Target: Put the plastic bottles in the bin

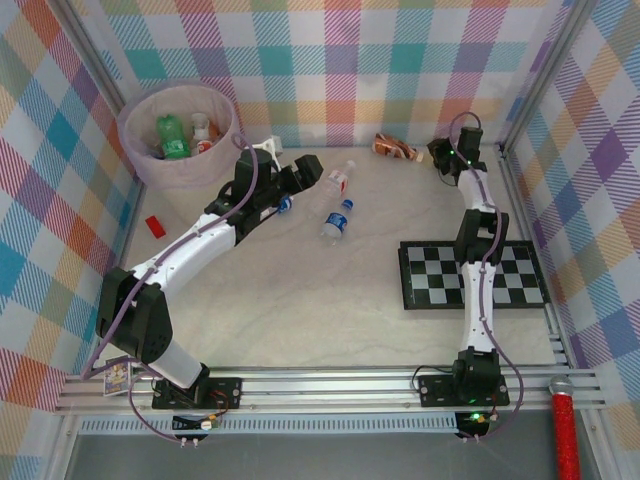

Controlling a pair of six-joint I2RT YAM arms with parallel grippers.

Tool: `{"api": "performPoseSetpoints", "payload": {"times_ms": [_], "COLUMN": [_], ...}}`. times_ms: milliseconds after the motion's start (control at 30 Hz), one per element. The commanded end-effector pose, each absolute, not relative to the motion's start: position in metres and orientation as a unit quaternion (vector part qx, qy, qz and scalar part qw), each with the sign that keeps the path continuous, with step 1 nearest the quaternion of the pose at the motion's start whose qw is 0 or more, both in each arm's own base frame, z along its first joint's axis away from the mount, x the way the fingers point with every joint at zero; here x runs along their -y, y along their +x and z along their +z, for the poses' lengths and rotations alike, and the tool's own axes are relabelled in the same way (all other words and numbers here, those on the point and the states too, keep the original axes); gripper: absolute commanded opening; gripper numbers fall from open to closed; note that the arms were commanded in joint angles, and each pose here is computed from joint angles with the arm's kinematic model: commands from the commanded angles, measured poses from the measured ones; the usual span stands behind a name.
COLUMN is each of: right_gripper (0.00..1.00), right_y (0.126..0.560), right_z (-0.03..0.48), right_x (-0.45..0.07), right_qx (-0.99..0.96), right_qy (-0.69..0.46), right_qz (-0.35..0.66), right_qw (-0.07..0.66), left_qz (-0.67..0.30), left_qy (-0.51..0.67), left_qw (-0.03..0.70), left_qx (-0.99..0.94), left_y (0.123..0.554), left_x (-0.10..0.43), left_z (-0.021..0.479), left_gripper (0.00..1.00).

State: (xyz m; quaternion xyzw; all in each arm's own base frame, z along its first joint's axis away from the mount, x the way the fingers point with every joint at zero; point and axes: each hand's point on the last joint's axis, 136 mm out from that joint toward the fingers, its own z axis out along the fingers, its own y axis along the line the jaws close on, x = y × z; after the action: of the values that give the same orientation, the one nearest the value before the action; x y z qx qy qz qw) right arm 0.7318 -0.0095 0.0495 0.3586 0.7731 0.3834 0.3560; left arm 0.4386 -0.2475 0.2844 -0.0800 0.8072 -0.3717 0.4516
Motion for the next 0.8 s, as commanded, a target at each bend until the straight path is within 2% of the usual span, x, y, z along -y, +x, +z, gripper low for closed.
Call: {"api": "performPoseSetpoints", "payload": {"times_ms": [0, 267, 600, 767], "right_gripper": [0.25, 0.14, 0.11, 0.11], "right_y": [0.727, 0.718, 0.696, 0.670], "right_z": [0.019, 0.022, 0.041, 0.056], "right_x": [-0.003, -0.028, -0.066, -0.094], "right_qx": [-0.774, -0.793, -0.824, -0.846], "right_qy": [0.370, 0.312, 0.230, 0.172], "right_qz": [0.405, 0.431, 0.428, 0.414], "right_qw": [0.316, 0.297, 0.292, 0.289], "left_qz": [-0.385, -0.386, -0.376, -0.367], "left_qy": [-0.068, -0.070, -0.074, -0.075], "left_qw": [0.465, 0.463, 0.469, 0.478], "left_qx": [-0.794, -0.795, -0.795, -0.794], "left_y": [0.435, 0.435, 0.425, 0.420], "left_x": [0.253, 0.253, 0.244, 0.236], "left_z": [0.295, 0.293, 0.300, 0.306], "left_gripper": [0.89, 0.89, 0.89, 0.89]}}
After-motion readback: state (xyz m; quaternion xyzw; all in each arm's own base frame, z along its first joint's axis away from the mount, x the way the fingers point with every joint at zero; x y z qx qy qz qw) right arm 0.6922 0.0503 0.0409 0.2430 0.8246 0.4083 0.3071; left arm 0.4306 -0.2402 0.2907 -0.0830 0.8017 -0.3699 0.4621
